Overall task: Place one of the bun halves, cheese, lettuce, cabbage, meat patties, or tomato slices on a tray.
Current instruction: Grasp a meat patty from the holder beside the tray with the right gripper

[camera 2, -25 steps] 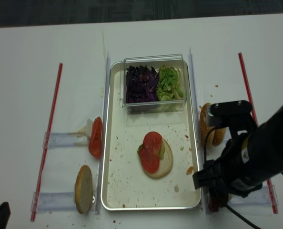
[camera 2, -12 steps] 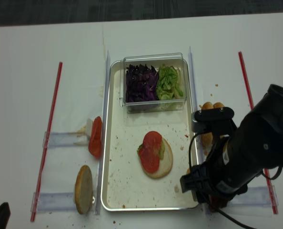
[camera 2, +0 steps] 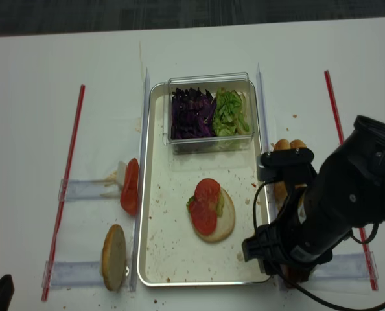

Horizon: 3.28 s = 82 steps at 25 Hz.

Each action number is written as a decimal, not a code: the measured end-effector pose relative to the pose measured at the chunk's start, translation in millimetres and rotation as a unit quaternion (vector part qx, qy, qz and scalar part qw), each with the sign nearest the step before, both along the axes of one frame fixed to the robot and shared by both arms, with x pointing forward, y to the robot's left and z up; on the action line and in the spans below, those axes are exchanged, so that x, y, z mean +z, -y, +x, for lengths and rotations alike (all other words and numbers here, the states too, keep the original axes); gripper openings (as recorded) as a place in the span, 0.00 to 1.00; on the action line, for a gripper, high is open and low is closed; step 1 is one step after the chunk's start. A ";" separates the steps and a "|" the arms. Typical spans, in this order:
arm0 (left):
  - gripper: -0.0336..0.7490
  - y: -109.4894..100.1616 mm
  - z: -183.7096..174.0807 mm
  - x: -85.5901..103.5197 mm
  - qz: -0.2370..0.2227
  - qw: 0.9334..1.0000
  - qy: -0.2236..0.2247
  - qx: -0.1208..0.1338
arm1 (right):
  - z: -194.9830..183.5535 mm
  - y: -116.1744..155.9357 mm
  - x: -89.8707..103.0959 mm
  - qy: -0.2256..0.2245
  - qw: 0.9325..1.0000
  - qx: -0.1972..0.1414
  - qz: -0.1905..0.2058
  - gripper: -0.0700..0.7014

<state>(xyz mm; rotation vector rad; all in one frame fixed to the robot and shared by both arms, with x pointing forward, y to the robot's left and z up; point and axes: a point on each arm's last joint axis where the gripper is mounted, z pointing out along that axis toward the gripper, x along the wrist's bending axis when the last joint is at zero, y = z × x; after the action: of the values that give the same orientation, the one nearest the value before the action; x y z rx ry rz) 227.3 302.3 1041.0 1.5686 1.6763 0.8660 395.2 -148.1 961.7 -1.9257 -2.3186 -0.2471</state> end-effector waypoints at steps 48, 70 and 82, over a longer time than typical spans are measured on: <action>0.65 0.0 0.0 0.0 0.000 1.000 0.000 0.000 | 6.4 -7.5 -3.6 -0.017 1.000 0.014 -0.005 0.74; 0.65 0.0 0.0 0.0 0.000 1.000 0.000 0.000 | 10.2 -2.6 -9.1 -0.027 0.998 0.013 -0.061 0.49; 0.65 0.0 0.0 0.0 0.000 1.000 0.000 0.000 | 10.3 0.6 -9.3 -0.025 0.996 0.023 -0.078 0.25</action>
<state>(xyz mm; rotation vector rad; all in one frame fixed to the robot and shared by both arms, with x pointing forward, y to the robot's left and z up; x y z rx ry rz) 227.3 302.3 1041.0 1.5686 1.6763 0.8660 405.5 -148.8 952.3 -1.9178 -2.4120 -0.0124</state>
